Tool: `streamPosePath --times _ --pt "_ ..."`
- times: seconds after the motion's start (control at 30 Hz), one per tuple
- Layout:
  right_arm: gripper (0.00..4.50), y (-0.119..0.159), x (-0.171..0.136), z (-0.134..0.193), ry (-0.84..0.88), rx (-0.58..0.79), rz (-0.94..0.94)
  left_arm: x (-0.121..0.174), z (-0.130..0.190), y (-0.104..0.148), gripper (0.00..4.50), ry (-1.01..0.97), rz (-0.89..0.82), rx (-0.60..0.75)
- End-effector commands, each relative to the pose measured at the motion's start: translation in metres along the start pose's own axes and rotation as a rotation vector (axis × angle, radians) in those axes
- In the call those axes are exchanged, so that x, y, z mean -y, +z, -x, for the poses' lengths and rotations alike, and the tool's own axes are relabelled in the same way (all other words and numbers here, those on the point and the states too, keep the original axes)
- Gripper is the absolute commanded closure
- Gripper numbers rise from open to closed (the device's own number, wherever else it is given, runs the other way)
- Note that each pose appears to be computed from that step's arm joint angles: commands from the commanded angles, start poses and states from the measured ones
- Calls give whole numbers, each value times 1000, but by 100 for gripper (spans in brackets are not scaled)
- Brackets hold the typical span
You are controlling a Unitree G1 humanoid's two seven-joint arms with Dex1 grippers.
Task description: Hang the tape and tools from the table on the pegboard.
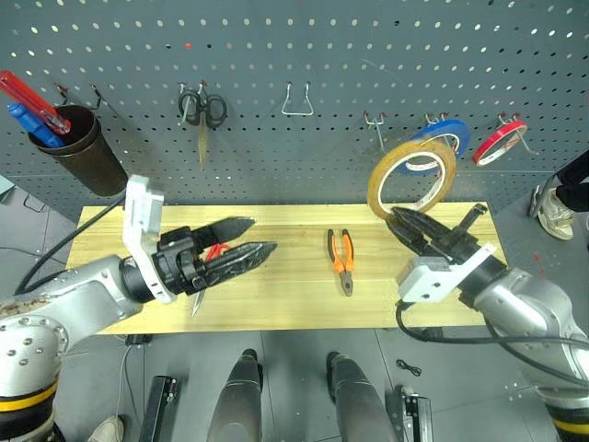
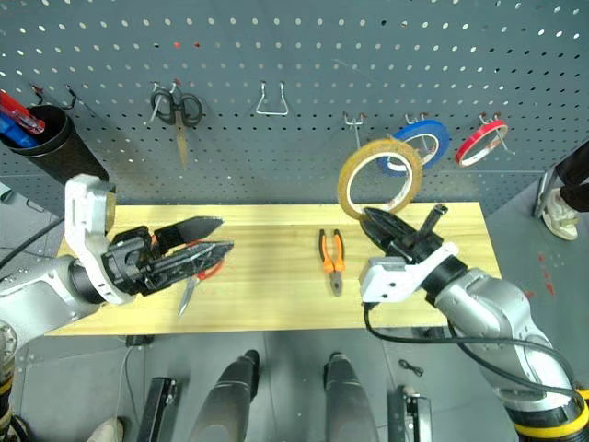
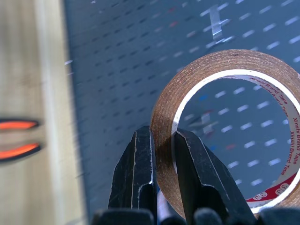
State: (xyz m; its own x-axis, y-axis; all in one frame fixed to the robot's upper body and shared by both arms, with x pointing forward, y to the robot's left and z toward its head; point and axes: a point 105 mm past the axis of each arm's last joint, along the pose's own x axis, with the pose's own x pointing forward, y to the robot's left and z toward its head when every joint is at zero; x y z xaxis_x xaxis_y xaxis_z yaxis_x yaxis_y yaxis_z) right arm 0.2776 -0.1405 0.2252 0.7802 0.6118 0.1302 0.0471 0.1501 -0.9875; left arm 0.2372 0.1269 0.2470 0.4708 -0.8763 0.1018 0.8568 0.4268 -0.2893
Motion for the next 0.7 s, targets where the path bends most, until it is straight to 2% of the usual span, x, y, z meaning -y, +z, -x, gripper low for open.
streamPosePath --times 0.03,0.27,0.47,0.7 --pt "425 4 6 -10 -13 34 6 -2 0 13 0 28 -9 45" --pt "425 -6 3 -28 12 43 -47 -6 -2 22 0 64 -28 66" --pt "425 -22 -8 -41 68 0 -103 -5 -2 20 0 77 -42 63" --pt "425 -33 -6 -50 68 -8 -81 -4 -1 18 0 90 -40 63"
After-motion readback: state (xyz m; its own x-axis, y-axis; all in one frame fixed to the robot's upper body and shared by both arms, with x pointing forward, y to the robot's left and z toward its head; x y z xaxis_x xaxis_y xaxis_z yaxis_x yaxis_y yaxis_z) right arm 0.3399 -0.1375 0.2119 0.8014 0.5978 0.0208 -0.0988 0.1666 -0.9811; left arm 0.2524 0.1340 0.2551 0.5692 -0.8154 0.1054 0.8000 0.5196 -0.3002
